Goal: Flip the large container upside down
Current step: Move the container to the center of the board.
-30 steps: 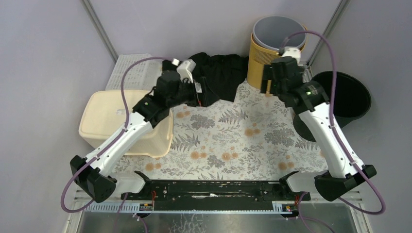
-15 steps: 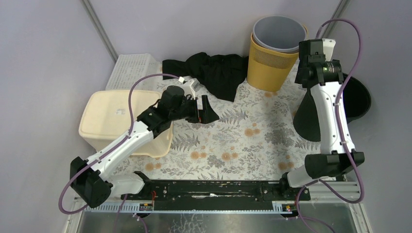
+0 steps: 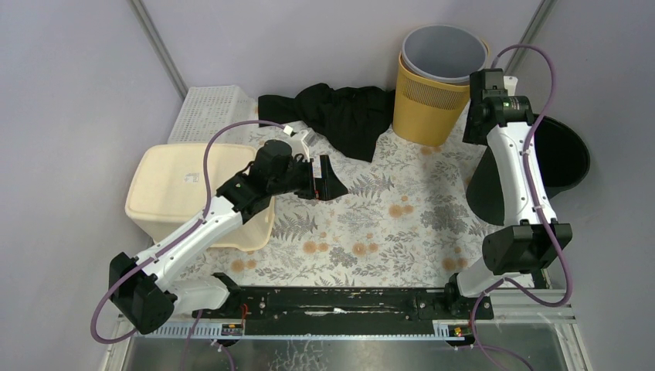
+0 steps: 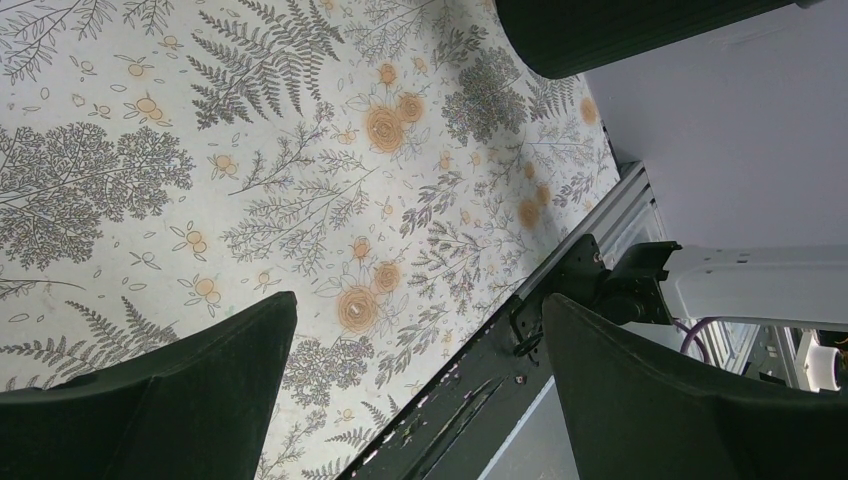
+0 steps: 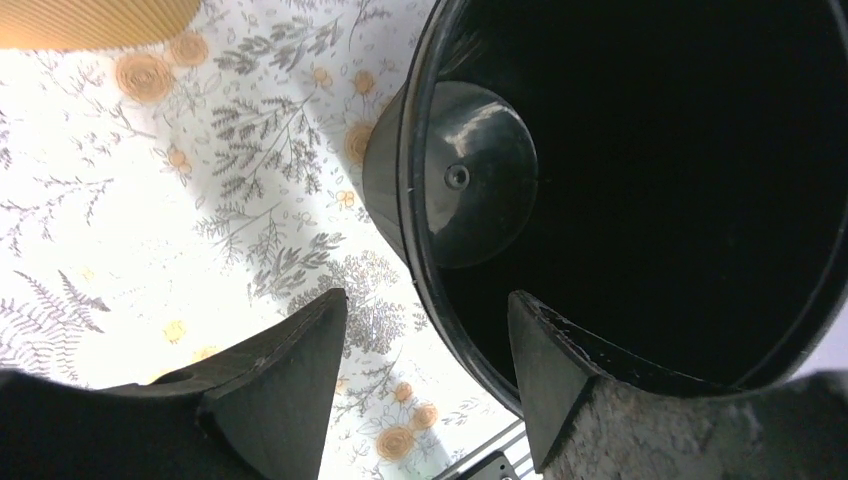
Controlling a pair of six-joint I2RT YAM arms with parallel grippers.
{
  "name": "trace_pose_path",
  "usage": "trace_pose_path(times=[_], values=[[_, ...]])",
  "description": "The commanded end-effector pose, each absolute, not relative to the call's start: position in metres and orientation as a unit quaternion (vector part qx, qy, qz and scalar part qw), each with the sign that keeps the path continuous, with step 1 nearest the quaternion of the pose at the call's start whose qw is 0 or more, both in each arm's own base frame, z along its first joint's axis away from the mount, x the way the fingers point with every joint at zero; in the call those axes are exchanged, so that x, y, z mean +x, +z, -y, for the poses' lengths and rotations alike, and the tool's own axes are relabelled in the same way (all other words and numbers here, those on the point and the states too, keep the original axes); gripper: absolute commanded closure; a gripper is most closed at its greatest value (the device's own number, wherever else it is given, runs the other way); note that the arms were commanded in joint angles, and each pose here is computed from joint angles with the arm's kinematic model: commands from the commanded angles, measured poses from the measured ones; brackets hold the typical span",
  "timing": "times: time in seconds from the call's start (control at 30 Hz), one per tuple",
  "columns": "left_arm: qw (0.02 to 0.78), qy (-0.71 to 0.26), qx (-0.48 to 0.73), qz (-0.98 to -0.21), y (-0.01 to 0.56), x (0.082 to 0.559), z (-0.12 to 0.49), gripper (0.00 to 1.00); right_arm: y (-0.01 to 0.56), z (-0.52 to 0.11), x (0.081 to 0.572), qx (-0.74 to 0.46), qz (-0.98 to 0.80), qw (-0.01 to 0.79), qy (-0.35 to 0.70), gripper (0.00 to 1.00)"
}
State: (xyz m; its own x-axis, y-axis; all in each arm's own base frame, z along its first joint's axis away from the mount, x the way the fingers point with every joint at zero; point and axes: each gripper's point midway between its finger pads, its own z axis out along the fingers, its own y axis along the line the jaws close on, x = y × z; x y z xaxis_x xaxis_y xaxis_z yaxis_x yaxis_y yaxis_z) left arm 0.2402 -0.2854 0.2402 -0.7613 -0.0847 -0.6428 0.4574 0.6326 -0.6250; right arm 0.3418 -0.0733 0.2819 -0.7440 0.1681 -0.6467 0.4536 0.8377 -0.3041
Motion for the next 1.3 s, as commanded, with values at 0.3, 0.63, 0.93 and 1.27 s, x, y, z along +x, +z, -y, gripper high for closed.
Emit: trace_pose_path(times=[0.3, 0.63, 0.93, 1.27], values=[[0.344, -0.439, 0.117, -0.822, 0.252, 0.239, 0.292, 0.00, 0.245, 0.064, 0.349, 0.156, -0.923, 0.288, -0.201, 0.42], [0.343, -0.439, 0.112, -0.823, 0.252, 0.240, 0.292, 0.00, 0.226, 0.049, 0.349, 0.139, -0.939, 0.270, -0.160, 0.80], [0.345, -0.438, 0.109, -0.823, 0.255, 0.238, 0.291, 0.00, 0.215, 0.039, 0.346, 0.128, -0.948, 0.257, -0.134, 1.00], [0.360, -0.433, 0.109, -0.819, 0.271, 0.236, 0.285, 0.00, 0.248, -0.010, 0.337, 0.101, -0.948, 0.303, 0.001, 1.00]])
